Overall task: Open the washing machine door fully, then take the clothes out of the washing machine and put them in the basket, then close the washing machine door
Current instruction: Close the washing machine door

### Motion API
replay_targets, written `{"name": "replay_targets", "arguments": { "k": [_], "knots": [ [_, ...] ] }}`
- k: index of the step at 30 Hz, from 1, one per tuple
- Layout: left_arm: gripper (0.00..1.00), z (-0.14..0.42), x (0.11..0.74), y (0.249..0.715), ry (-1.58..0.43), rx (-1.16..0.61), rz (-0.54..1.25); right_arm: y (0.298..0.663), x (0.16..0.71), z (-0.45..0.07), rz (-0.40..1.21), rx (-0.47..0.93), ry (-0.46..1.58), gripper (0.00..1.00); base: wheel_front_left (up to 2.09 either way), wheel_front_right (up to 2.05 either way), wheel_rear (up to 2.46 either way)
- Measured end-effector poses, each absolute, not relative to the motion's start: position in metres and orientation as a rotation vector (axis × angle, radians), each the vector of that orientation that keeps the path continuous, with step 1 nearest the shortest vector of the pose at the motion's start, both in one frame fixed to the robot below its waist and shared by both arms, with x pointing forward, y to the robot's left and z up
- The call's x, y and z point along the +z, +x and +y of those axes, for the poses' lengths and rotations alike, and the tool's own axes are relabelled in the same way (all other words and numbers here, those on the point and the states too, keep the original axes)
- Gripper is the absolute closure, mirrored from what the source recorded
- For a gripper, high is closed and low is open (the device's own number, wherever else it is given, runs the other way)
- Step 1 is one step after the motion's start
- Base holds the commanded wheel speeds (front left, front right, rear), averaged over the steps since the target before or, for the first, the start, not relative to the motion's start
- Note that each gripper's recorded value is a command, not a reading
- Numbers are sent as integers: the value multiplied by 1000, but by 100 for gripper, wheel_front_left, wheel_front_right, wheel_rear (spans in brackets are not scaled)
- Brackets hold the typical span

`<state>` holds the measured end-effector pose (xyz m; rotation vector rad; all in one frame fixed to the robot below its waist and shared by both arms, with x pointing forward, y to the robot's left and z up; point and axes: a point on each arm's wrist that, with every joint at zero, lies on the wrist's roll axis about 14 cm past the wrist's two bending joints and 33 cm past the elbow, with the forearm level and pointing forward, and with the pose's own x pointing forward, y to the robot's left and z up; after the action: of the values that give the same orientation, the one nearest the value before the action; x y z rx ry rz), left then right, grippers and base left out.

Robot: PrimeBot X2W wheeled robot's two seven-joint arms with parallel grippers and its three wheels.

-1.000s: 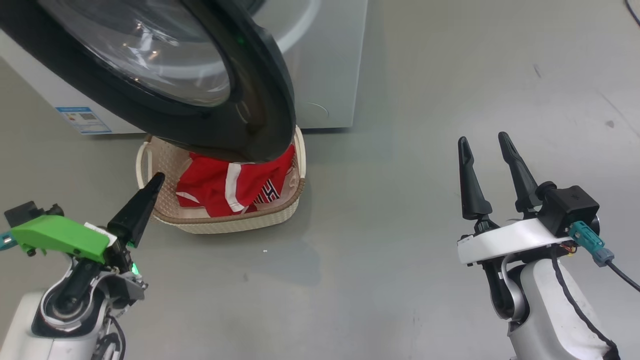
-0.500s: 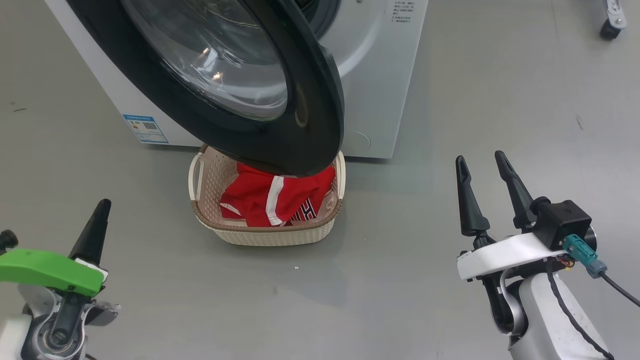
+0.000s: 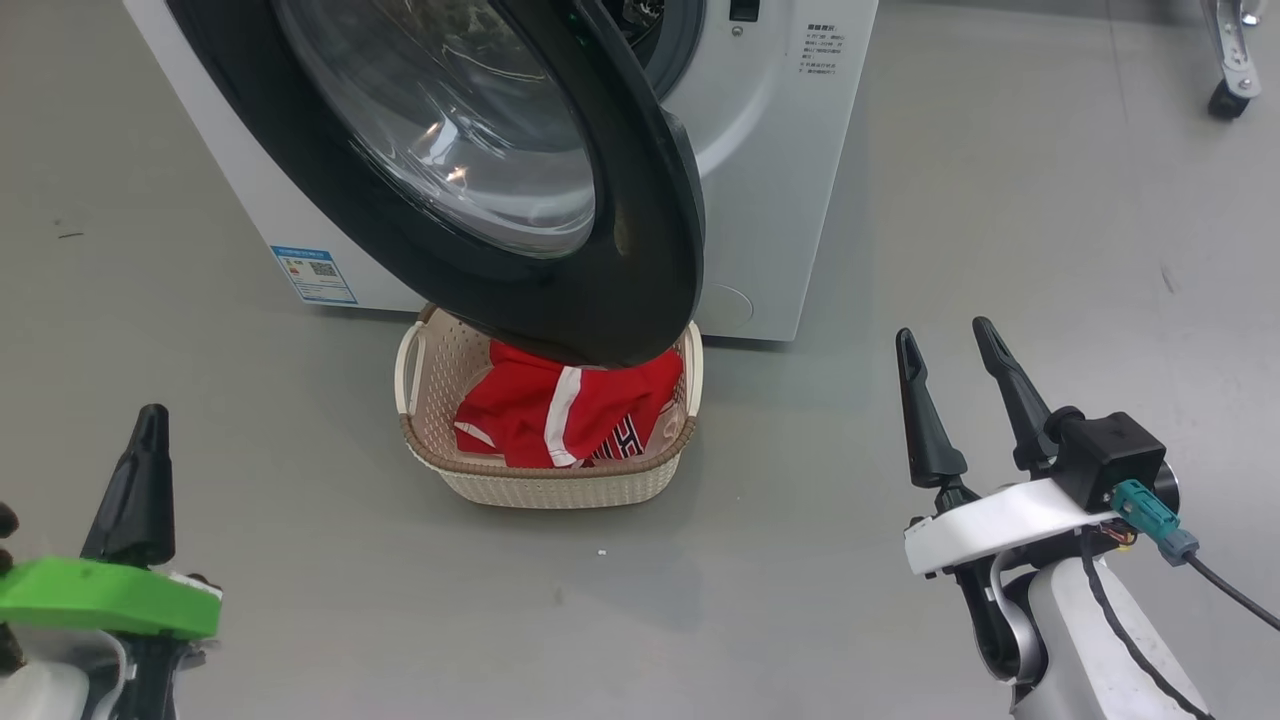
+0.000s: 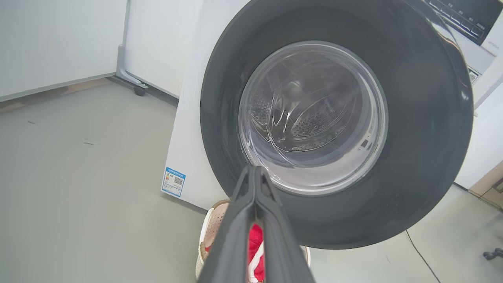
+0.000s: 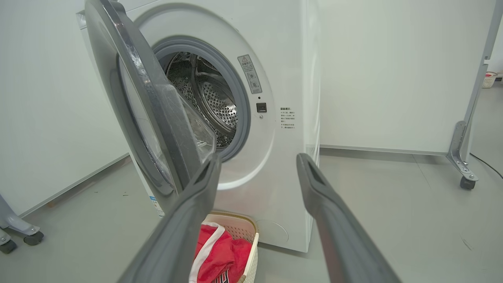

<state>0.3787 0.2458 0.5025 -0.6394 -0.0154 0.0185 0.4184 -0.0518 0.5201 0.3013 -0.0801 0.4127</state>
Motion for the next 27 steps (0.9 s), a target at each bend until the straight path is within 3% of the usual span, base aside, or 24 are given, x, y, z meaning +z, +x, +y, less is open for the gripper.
{"name": "replay_targets", "arguments": {
  "k": [14,15,16,17,27],
  "knots": [
    [100,235,501,368,-351,-44,-11,413,523,-53,-86,412,297,0,0,0,0],
    [58,235,502,368,-331,-46,-13,413,523,-53,-86,413,297,0,0,0,0],
    [23,234,503,368,-304,-50,-15,412,523,-53,-86,413,297,0,0,0,0],
    [0,233,505,368,-287,-53,-21,412,523,-53,-84,413,298,0,0,0,0],
    [0,226,519,369,-246,-48,-78,409,520,-52,-76,414,299,0,0,0,0]
  ]
}}
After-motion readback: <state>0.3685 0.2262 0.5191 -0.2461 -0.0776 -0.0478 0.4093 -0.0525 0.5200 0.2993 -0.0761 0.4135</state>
